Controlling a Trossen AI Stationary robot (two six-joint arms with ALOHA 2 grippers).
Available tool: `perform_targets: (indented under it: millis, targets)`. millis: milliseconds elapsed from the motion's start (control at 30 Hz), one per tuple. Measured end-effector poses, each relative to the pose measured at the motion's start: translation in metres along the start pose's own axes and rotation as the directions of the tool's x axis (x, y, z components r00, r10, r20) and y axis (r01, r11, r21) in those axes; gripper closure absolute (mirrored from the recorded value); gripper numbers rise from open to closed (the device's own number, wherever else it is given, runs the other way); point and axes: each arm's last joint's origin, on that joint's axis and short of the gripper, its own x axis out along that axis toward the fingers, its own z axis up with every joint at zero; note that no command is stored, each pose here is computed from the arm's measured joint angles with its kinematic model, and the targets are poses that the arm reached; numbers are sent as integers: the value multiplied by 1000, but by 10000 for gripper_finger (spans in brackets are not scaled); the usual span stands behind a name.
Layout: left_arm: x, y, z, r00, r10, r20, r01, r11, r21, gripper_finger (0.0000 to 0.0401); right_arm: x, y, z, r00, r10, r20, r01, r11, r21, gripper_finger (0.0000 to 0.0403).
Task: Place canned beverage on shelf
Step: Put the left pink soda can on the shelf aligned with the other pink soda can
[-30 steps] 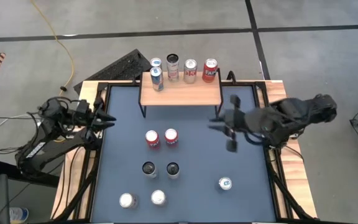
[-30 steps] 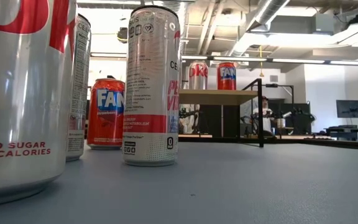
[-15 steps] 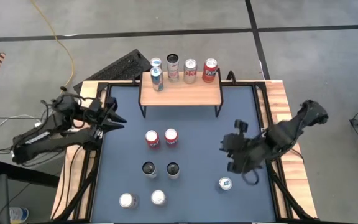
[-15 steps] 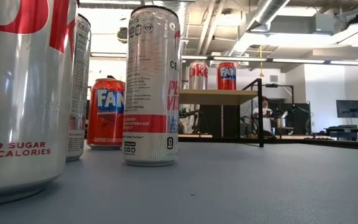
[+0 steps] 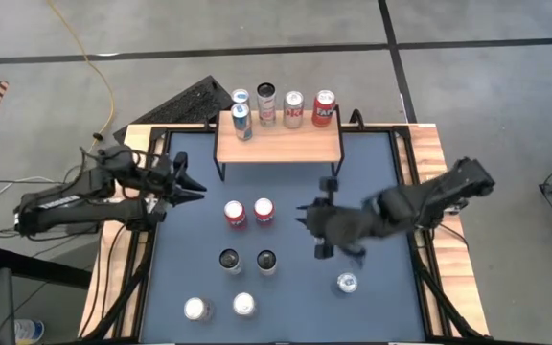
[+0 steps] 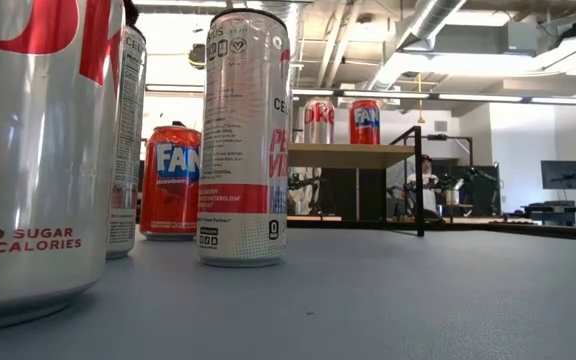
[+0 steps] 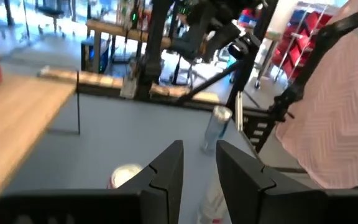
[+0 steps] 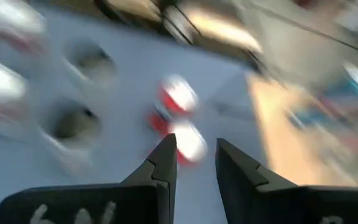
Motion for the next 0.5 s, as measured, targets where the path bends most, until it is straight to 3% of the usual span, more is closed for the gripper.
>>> perform_targets:
  millis: [100,167,233,300,400,500]
  targets:
    - [-3,-7,8,1000,-24,-11,24,999,39,317,-7,-13,13,946,291,145,-296,955,14,304]
    - [-5,-10,12,1000,-3,-15,4,999,53,317,-7,-13,14,909,383,166,-392,920,25,304]
    - [-6,-12,13,999,33,-23,-32,998,60,317,-1,-4,5,909,402,115,-406,914,15,304]
    - [-6,-13,12,997,69,-38,-67,996,59,317,11,6,-7,935,347,73,-349,937,24,305]
    - [-5,-15,8,993,91,-75,-87,995,53,317,30,22,-30,975,221,25,-222,969,107,305]
    - [1,-17,5,992,68,-108,-65,998,27,317,40,36,-48,977,213,15,-212,960,186,305]
